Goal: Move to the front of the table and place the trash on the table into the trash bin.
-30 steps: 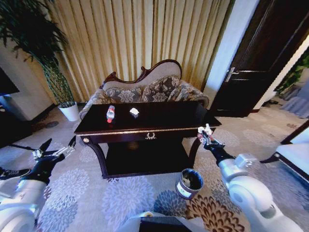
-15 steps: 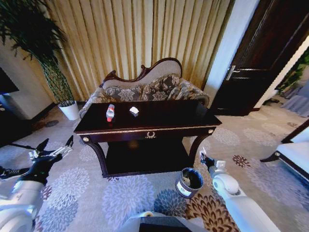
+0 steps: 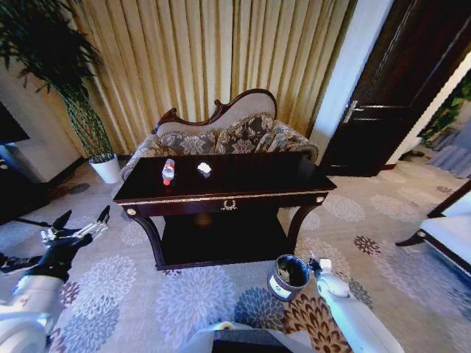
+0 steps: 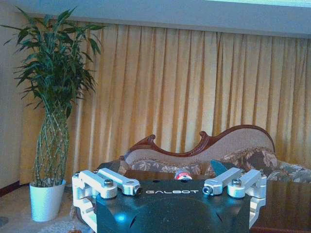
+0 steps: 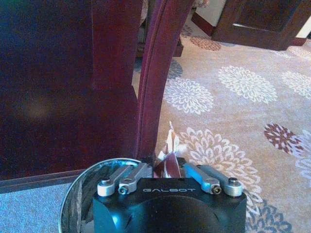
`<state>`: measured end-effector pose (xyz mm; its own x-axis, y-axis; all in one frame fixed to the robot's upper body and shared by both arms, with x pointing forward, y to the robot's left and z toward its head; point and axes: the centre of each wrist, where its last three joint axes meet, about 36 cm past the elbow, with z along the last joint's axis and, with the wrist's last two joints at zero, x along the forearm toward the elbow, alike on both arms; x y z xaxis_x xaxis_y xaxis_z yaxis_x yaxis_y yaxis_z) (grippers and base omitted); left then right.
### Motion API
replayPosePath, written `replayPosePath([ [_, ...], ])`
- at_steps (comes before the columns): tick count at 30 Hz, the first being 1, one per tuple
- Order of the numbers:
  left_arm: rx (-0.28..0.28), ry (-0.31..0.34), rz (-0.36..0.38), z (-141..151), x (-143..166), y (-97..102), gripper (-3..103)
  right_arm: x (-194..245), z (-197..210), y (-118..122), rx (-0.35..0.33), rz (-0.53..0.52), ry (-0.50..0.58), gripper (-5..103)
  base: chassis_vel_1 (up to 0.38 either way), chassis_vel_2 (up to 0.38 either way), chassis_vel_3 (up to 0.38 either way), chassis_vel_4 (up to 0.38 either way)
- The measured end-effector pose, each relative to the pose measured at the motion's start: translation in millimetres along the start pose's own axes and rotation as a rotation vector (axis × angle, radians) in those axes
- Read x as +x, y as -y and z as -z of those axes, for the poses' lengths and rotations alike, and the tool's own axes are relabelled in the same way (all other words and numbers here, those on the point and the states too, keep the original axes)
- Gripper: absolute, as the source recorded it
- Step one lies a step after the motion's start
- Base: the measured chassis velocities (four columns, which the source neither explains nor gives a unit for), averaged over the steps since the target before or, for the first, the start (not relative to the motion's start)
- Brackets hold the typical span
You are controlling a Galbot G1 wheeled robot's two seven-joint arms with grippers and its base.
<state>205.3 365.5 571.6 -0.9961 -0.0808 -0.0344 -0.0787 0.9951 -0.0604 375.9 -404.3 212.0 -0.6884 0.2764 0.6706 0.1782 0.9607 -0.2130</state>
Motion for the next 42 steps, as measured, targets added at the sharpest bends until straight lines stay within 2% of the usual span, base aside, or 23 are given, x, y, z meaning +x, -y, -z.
replayPosePath([
  [1, -0.001, 0.001, -0.001, 0, 0, -0.1, 100, -1, 0, -1, -0.002, -0.003, -0.001, 25, 0.0, 0.0, 0.0, 0.0],
  [3, -0.002, 0.002, -0.002, 0, 0, -0.2, 100, -2, 0, -2, -0.003, -0.005, -0.002, 25, 0.0, 0.0, 0.0, 0.0],
  [6, -0.005, 0.007, -0.004, 1, 0, -0.8, 100, -3, 0, -1, 0.001, -0.013, -0.001, 42, 0.0, 0.0, 0.0, 0.0],
  [7, -0.005, 0.007, -0.004, 1, 0, -0.8, 100, -3, 0, -1, 0.001, -0.013, -0.001, 42, 0.0, 0.0, 0.0, 0.0],
  [9, -0.007, 0.01, -0.005, 1, 0, -1.1, 100, -2, -2, 0, 0.009, -0.02, 0.003, 54, 0.0, 0.0, 0.0, 0.0],
  [12, -0.007, 0.01, -0.007, 1, 1, -1.2, 100, -2, -3, 1, 0.01, -0.023, 0.007, 59, 0.0, 0.0, 0.0, 0.0],
  [15, -0.006, 0.01, -0.009, 1, 1, -0.9, 100, 1, -2, 2, 0.011, -0.024, 0.016, 76, 0.0, 0.0, 0.0, 0.0],
  [16, -0.006, 0.01, -0.009, 1, 1, -0.9, 100, 1, -2, 2, 0.011, -0.024, 0.016, 76, 0.0, 0.0, 0.0, 0.0],
  [21, -0.008, 0.011, -0.011, 0, 1, -0.7, 100, 5, -1, 3, 0.017, -0.025, 0.029, 96, 0.0, 0.0, 0.0, 0.0],
  [25, -0.007, 0.013, -0.011, 0, 0, -0.7, 100, 8, 2, 5, 0.014, -0.023, 0.041, 100, 0.0, 0.0, 0.0, 0.0],
  [27, -0.006, 0.013, -0.009, 0, 1, -0.7, 100, 11, 5, 5, -0.009, -0.012, 0.058, 100, 0.0, 0.0, 0.0, 0.0],
  [28, -0.005, 0.014, -0.008, 0, 1, -0.7, 100, 14, 9, 5, -0.033, -0.001, 0.075, 100, 0.0, 0.0, 0.0, 0.0],
  [30, -0.001, 0.015, -0.005, 0, 1, -0.6, 100, 33, 30, 1, -0.123, 0.058, 0.151, 100, 0.0, 0.0, 0.0, 0.0],
  [31, 0.002, 0.015, -0.005, -1, 1, -0.3, 100, 47, 47, -2, -0.156, 0.1, 0.21, 100, 0.0, 0.0, 0.0, 0.0],
  [32, 0.002, 0.015, -0.005, -1, 1, -0.3, 100, 47, 47, -2, -0.156, 0.1, 0.21, 100, 0.0, 0.0, 0.0, 0.0],
  [35, 0.01, 0.017, -0.006, -2, 1, 0.8, 100, 98, 99, -7, -0.153, 0.19, 0.411, 100, 0.0, 0.0, 0.0, 0.0],
  [36, 0.01, 0.017, -0.006, -2, 1, 0.8, 100, 98, 99, -7, -0.153, 0.19, 0.411, 100, 0.0, 0.0, 0.0, 0.0],
  [40, 0.017, 0.014, -0.011, -4, 0, 3.0, 100, 170, 158, -17, -0.112, 0.275, 0.619, 100, 0.0, 0.0, 0.0, 0.0],
  [42, 0.015, 0.014, -0.011, -4, 0, 3.2, 100, 187, 168, -20, -0.113, 0.293, 0.651, 100, 0.0, 0.0, 0.0, 0.0],
])
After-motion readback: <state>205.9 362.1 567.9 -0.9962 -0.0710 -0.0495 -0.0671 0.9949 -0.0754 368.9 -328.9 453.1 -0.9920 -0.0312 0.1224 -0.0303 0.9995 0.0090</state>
